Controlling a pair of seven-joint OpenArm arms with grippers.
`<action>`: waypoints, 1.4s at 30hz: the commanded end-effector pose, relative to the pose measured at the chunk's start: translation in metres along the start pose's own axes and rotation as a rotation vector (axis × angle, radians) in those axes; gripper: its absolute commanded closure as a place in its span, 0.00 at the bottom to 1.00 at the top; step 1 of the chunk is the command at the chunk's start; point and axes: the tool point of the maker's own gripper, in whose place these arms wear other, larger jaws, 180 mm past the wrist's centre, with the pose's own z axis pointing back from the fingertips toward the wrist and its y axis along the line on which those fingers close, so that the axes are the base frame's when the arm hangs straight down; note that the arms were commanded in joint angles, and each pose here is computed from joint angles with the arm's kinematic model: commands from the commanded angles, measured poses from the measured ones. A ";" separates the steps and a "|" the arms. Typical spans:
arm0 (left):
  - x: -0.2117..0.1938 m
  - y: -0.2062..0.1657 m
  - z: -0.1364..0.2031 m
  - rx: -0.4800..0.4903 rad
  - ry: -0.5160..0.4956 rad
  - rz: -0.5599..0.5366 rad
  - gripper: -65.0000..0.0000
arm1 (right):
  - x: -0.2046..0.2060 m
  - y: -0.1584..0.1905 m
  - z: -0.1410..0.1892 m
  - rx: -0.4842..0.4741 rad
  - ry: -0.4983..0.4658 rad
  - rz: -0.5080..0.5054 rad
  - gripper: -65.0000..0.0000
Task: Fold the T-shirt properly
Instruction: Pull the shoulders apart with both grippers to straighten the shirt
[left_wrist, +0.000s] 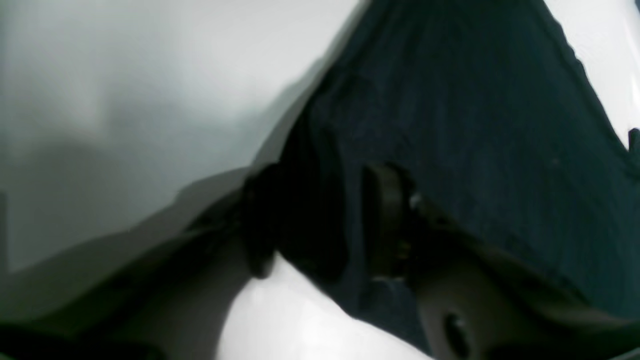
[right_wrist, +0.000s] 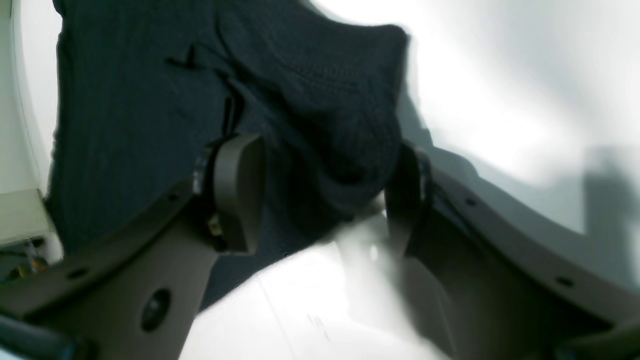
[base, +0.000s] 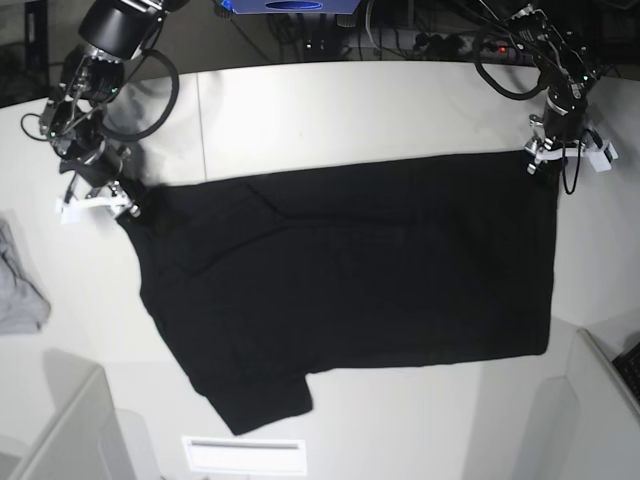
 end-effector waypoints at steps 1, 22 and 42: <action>0.002 0.000 0.000 -0.003 0.002 -0.010 0.70 | 0.004 -0.002 0.000 -0.009 0.005 0.010 0.47; 0.015 0.029 0.015 0.055 0.020 -0.097 1.00 | -0.005 -0.011 0.016 -0.025 0.004 0.033 1.00; 0.004 0.053 0.054 0.114 0.061 -0.193 1.00 | -0.057 -0.024 0.089 -0.096 -0.005 0.100 1.00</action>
